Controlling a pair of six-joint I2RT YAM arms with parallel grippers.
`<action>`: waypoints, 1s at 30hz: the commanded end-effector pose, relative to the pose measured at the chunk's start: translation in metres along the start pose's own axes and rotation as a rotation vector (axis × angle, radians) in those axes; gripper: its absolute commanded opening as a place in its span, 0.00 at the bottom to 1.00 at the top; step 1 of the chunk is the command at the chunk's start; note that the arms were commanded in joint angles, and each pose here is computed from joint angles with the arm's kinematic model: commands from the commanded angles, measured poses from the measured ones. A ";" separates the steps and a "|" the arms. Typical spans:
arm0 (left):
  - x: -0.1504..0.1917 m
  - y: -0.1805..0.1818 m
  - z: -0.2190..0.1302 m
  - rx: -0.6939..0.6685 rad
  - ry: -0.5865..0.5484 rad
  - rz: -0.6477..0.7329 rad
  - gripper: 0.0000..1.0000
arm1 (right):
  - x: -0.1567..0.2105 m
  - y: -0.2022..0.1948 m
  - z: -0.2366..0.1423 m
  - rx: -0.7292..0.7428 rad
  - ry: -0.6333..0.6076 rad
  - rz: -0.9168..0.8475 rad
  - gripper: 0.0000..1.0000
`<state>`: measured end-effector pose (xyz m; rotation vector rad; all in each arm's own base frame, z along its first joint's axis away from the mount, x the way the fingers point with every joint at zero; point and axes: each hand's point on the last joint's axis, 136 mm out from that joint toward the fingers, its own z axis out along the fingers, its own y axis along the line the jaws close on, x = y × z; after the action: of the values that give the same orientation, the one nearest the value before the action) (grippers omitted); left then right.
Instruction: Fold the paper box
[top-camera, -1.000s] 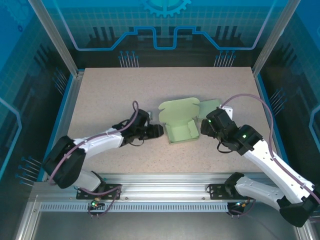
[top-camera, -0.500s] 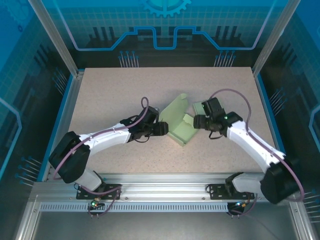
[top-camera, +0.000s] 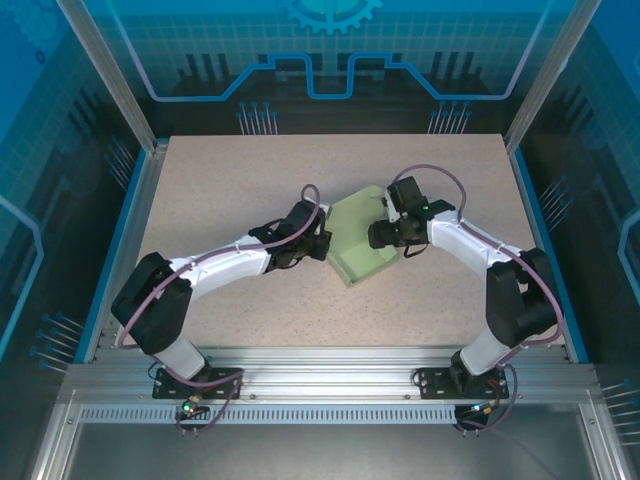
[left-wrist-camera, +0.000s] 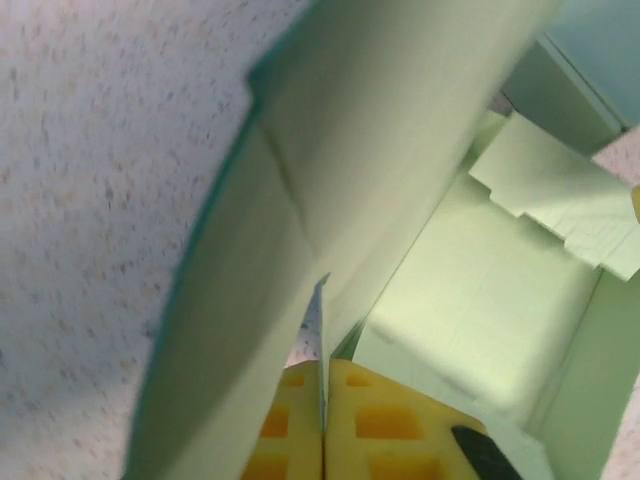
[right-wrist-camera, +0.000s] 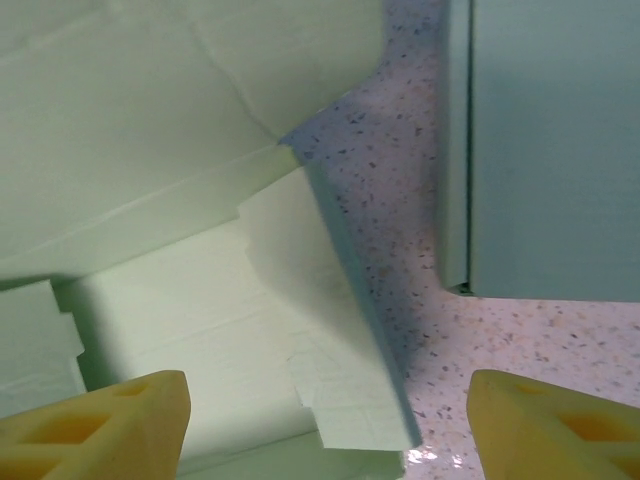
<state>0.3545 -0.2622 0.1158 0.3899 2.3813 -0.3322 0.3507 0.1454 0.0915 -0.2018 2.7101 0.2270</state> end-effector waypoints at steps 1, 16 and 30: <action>-0.013 0.005 0.005 -0.018 -0.009 0.219 0.04 | -0.008 0.012 -0.003 -0.051 -0.021 -0.027 0.74; -0.020 0.038 0.011 0.096 0.037 0.413 0.04 | 0.009 0.025 0.019 -0.109 0.009 -0.021 0.58; -0.016 0.041 0.014 0.118 0.048 0.410 0.04 | 0.003 0.027 0.052 -0.071 -0.026 -0.003 0.43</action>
<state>0.3943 -0.2351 0.1192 0.8782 2.2346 -0.2679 0.3527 0.1752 0.0468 -0.2138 2.7069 0.3525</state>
